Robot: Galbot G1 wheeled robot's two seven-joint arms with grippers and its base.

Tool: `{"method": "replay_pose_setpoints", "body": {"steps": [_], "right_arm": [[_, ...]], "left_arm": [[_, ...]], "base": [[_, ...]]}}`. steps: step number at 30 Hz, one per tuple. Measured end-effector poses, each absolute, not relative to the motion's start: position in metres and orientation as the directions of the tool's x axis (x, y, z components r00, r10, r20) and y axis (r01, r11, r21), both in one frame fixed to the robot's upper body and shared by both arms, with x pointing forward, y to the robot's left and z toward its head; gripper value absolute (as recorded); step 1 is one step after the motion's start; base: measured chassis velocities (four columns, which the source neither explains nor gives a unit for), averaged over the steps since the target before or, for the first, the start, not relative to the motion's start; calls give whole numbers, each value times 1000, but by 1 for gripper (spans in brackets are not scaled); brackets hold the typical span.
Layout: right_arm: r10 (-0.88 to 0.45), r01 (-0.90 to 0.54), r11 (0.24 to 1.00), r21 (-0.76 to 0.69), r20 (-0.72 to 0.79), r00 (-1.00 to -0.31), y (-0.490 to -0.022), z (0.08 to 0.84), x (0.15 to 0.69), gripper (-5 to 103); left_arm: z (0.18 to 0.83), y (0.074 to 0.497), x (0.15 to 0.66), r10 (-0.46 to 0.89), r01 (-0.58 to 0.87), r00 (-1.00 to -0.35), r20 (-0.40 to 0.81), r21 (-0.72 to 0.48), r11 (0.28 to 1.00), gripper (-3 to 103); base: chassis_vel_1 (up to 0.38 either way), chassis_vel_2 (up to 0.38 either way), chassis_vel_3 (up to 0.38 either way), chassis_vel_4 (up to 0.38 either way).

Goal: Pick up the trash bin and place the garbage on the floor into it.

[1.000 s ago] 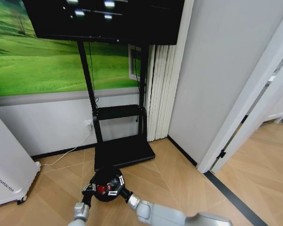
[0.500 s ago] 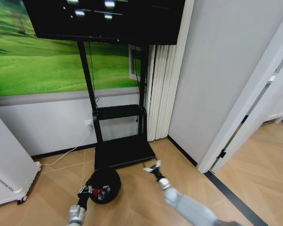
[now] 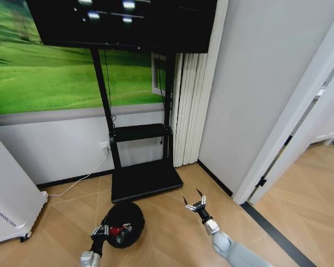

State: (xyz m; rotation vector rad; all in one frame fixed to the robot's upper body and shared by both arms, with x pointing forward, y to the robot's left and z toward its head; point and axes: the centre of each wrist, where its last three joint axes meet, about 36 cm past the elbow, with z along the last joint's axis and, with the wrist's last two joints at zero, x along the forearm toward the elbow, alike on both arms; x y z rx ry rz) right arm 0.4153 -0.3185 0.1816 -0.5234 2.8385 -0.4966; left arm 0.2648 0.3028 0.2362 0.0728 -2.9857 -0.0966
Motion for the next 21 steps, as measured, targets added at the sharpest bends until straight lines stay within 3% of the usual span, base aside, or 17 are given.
{"method": "replay_pose_setpoints", "body": {"steps": [21], "right_arm": [[-352, -286, 886, -364, -131, -927, -328, 176, 401, 100]], "left_arm": [[235, 280, 247, -38, -31, -987, 158, 45, 998, 7]], "base": [[19, 21, 22, 24]]}}
